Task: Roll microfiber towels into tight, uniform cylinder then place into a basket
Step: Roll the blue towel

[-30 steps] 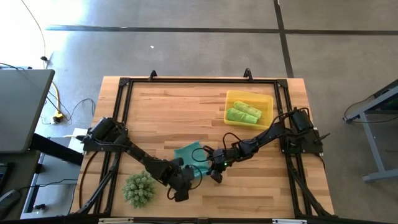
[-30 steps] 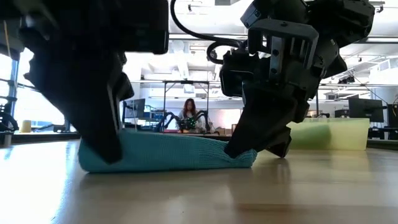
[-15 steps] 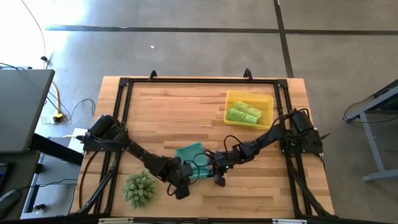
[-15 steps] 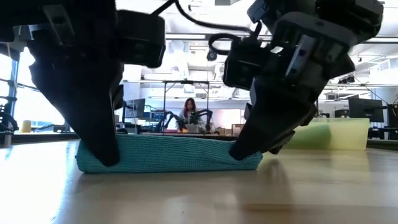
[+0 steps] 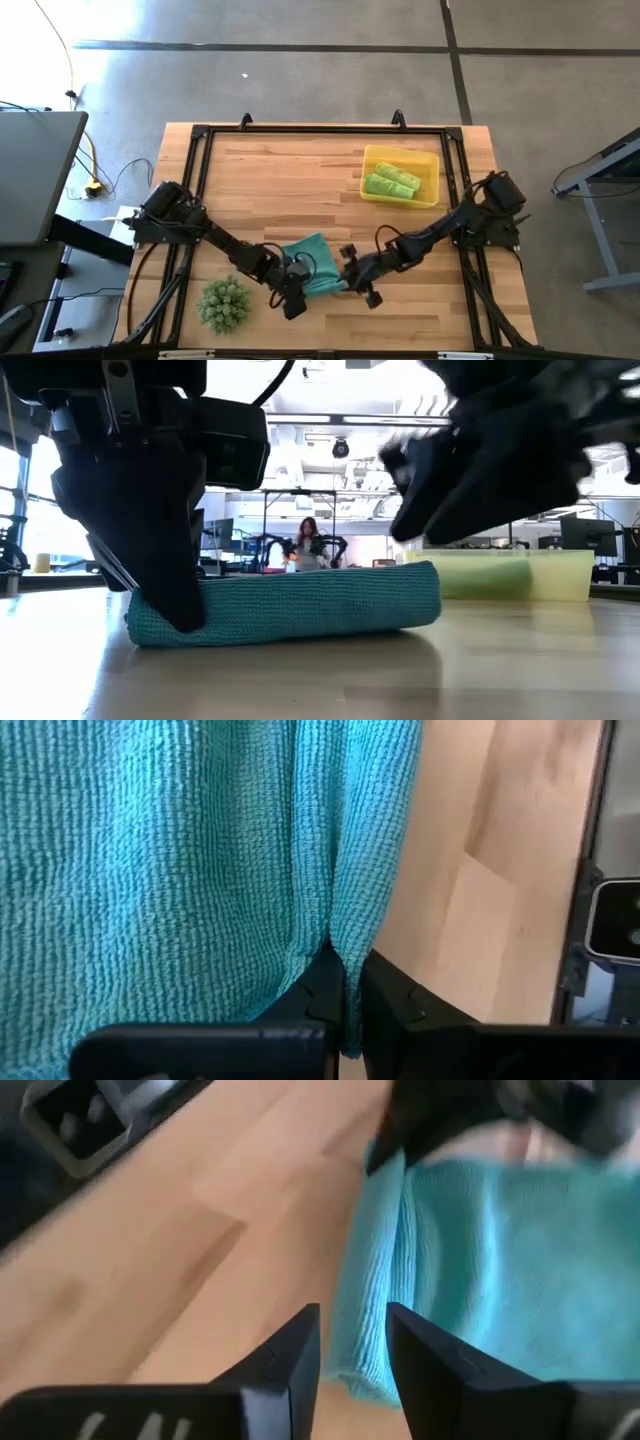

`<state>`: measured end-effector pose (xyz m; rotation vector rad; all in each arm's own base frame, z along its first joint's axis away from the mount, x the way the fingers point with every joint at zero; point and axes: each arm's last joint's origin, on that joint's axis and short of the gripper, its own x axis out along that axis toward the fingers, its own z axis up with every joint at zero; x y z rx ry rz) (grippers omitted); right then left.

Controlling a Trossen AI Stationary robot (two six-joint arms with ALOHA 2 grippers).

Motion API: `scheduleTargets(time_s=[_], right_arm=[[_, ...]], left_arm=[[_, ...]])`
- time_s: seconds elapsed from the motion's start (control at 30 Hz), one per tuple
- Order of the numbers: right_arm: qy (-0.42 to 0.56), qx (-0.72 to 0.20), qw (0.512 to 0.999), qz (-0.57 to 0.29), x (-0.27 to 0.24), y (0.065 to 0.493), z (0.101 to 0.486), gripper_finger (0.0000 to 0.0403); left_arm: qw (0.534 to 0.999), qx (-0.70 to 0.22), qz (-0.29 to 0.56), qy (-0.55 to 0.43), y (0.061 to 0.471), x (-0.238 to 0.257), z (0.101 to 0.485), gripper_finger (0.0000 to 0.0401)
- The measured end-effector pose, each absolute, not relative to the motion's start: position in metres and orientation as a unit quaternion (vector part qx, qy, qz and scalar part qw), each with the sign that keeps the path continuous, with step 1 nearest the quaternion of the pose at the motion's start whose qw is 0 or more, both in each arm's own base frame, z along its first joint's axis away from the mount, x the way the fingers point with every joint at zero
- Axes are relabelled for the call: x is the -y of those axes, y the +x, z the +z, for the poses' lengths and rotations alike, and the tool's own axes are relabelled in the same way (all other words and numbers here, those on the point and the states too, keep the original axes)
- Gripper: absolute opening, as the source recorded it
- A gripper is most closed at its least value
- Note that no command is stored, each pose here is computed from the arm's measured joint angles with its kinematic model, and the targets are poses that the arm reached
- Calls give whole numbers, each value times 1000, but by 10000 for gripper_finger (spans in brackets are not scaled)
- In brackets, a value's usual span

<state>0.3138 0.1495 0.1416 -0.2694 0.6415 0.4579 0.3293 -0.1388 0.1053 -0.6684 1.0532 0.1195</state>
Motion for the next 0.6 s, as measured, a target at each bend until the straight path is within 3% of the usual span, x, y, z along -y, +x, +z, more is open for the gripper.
scheduleTargets(time_s=[0.13,0.3,0.6], right_arm=[[-230,-278,902,235,-166,307,143,110],[-223,-291,901,233,-176,304,133,110],[-262,-325,897,144,-172,306,108,110]], left_arm=[[810,-490,55,-318,331,136,105,6],[806,-490,55,-329,335,128,105,5],[812,-483,47,-325,338,125,105,5]])
